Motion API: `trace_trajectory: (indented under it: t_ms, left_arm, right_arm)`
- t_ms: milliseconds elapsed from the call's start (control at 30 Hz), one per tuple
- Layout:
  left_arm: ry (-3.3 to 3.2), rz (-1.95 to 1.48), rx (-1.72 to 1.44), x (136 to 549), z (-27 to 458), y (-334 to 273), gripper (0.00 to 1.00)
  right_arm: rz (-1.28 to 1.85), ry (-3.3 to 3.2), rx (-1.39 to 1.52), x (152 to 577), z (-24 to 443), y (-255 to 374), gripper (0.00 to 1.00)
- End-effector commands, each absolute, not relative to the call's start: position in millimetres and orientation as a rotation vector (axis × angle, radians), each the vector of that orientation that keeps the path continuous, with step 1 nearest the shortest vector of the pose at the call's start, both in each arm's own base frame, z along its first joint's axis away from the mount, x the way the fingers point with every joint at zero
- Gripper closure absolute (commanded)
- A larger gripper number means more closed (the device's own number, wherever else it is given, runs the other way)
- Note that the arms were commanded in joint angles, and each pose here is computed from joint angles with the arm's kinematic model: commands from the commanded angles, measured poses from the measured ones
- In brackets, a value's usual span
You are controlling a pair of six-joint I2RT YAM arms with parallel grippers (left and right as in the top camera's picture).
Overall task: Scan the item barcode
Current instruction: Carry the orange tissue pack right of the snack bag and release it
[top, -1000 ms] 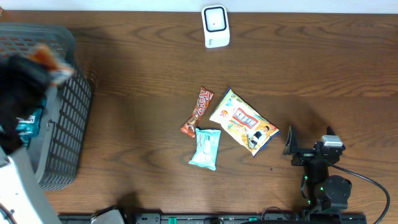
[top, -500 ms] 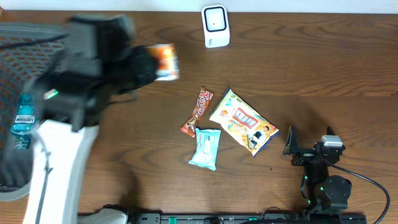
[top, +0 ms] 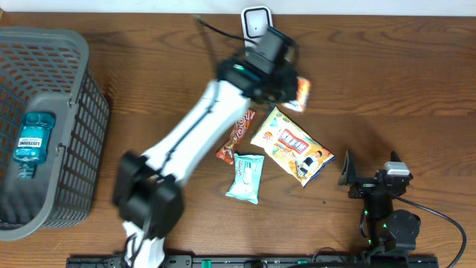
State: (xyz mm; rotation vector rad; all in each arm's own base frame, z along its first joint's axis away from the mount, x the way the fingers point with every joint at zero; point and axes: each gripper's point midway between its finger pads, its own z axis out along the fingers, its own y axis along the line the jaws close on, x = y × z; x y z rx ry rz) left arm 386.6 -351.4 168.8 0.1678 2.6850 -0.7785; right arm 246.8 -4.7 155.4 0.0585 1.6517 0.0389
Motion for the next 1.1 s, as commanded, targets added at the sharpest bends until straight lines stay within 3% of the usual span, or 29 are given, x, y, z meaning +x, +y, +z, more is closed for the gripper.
trace_trajectory:
  t_ms: [0, 133, 233, 433, 500, 833, 1067]
  left_arm:
    - [2.733, -0.743, 0.218, 385, 124, -372, 0.92]
    - [2.781, -0.724, 0.260, 382, 71, -393, 0.91]
    - [2.819, -0.702, 0.284, 376, 41, -402, 0.83]
    - [2.846, -0.686, 0.297, 370, 24, -405, 0.83]
    - [2.828, -0.698, 0.297, 373, 32, -406, 0.71]
    - [2.558, -0.790, 0.455, 382, 150, -409, 0.26]
    - [2.303, -0.454, 0.423, 393, 264, -337, 0.24]
  right_arm:
    - [0.037, 1.656, 0.042, 247, 154, -2, 0.01]
    - [0.037, 1.656, 0.042, 247, 154, -2, 0.01]
    - [0.037, 1.656, 0.042, 247, 154, -2, 0.01]
    - [0.037, 1.656, 0.041, 247, 154, -2, 0.01]
    - [0.037, 1.656, 0.042, 247, 154, -2, 0.01]
    - [0.037, 1.656, 0.041, 247, 154, -2, 0.01]
    - [0.037, 1.656, 0.041, 247, 154, -2, 0.01]
